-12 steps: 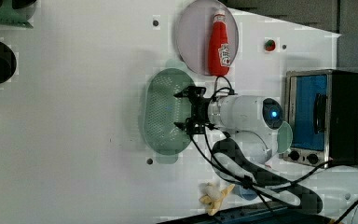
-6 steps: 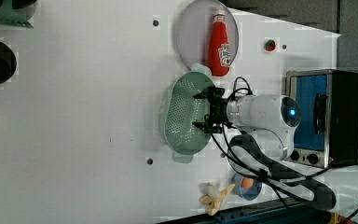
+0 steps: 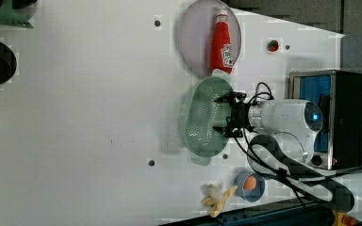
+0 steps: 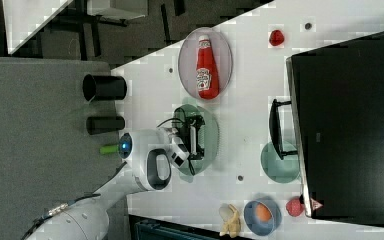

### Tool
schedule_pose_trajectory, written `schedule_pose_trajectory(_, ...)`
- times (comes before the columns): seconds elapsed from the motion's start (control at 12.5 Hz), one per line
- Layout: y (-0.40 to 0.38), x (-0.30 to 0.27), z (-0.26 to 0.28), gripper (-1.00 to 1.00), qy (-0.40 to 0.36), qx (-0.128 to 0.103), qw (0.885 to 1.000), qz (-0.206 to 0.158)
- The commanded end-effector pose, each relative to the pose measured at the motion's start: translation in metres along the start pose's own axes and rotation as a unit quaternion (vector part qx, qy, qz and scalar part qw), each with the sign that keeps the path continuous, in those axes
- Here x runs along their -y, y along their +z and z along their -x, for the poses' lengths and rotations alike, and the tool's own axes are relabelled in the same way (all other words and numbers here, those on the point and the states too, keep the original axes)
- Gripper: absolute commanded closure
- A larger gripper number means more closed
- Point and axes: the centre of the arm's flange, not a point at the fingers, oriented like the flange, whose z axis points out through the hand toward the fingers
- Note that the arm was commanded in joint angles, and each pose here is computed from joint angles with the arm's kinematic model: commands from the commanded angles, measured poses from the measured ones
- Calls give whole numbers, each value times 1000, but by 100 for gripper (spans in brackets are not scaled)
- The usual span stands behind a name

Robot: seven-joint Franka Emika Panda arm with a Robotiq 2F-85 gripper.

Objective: Drag strainer left to right.

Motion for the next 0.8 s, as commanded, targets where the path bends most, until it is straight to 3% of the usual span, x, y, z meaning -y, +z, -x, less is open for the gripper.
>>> schedule_pose_trajectory(0.08,7,1,-44,-100,-40,-20,999,4)
schedule_pose_trajectory(0.8,-1,8,-150,-100,-52,-58,997,3)
